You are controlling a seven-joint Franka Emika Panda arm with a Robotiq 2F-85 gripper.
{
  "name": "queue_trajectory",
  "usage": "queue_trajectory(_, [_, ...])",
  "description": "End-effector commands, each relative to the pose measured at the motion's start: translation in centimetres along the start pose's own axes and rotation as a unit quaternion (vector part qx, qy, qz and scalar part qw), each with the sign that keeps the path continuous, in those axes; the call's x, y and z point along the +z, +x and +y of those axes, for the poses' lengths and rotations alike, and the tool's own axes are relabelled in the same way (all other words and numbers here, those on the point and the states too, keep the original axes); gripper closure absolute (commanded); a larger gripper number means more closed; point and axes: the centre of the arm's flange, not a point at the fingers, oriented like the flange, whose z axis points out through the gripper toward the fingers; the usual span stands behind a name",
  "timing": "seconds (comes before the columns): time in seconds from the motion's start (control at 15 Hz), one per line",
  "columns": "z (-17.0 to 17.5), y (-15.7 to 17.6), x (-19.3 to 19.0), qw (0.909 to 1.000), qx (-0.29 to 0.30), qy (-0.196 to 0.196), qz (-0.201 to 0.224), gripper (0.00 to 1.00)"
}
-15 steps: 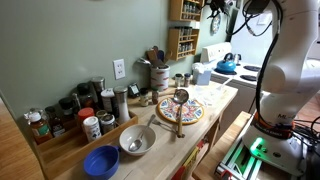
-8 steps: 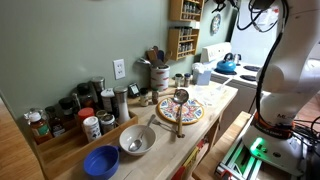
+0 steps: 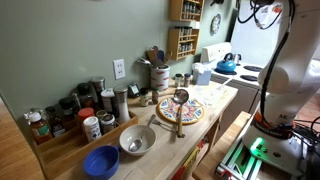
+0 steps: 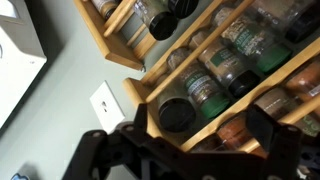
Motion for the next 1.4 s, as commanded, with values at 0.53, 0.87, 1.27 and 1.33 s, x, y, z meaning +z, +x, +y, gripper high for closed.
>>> queue_trajectory(0.53, [0.2,1.3,4.9,0.9971,-0.068,-0.033,0.007,0.00])
queue_trajectory(0.87, [0.0,2.0,5.9,0.9974,-0.064,-0.029,0.014,0.00])
queue_trajectory(1.27, [0.1,3.1,6.6,0.9994,-0.020,-0.022,0.019,0.00])
queue_trajectory(1.33, [0.3,3.3,6.6,0.9994,-0.014,-0.023,0.022,0.00])
